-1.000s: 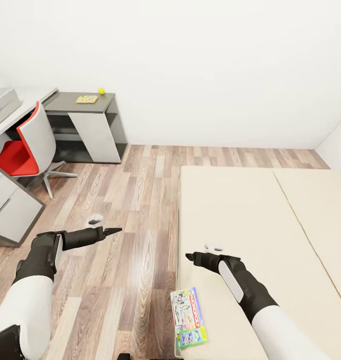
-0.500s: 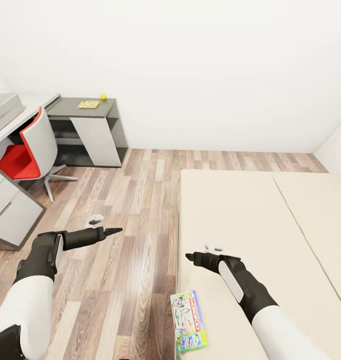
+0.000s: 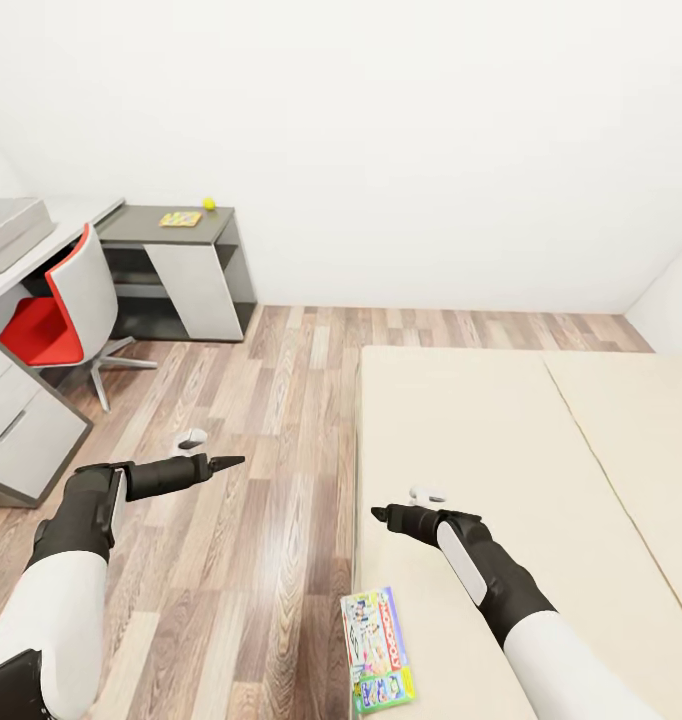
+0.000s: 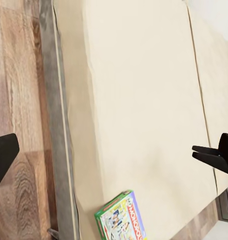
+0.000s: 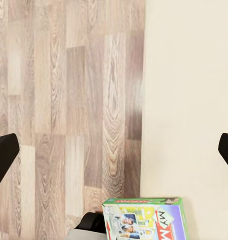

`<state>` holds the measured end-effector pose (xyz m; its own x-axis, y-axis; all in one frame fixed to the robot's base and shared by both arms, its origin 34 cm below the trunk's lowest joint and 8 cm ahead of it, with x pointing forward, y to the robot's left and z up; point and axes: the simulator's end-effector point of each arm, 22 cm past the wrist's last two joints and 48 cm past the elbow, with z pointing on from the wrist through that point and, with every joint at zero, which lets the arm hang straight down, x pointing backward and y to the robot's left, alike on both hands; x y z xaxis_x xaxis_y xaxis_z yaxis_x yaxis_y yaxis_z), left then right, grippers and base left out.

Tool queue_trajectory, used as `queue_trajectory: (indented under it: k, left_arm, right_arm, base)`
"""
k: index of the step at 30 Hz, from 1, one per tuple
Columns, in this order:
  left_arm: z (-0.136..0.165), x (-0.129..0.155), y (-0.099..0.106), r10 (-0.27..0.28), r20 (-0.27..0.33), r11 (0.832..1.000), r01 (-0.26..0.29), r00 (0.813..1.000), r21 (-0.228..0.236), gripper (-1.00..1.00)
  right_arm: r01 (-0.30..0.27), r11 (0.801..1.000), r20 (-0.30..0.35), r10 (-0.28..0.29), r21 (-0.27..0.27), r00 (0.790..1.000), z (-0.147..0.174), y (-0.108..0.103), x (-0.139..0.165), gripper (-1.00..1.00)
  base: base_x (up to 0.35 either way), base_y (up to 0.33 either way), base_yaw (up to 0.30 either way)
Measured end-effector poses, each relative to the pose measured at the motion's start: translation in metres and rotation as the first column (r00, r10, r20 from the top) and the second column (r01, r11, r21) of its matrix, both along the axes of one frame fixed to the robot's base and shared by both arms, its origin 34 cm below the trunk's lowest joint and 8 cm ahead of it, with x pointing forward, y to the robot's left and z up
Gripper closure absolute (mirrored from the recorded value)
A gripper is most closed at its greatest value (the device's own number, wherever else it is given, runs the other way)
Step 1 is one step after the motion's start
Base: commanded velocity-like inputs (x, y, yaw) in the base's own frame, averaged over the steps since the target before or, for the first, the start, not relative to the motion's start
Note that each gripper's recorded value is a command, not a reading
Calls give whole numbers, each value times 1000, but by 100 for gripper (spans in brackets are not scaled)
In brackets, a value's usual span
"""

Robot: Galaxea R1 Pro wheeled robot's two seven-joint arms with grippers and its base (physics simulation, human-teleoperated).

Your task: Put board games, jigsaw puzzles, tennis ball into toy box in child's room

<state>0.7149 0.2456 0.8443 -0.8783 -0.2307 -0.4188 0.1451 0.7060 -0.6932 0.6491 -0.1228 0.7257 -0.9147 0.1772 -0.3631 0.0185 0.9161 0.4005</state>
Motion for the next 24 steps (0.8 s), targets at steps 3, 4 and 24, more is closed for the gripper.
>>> queue_trajectory:
  k: [3, 4, 24]
  left_arm:
    - [3, 1, 0, 0, 5, 1000, 0, 1000, 0, -100]
    - [4, 1, 0, 0, 7, 1000, 0, 1000, 0, -100]
    - [24, 6, 1, 0, 40, 1000, 0, 999, 1, -100]
  right_arm:
    - [0, 1000, 5, 0, 0, 1000, 3, 0, 1, -100]
    - [0, 1000, 7, 0, 0, 1000, 4, 0, 2, -100]
    - [0, 1000, 41, 0, 0, 999, 22, 0, 11, -100]
  base:
    - [0, 0, 0]
    - [0, 0, 0]
    - [0, 0, 0]
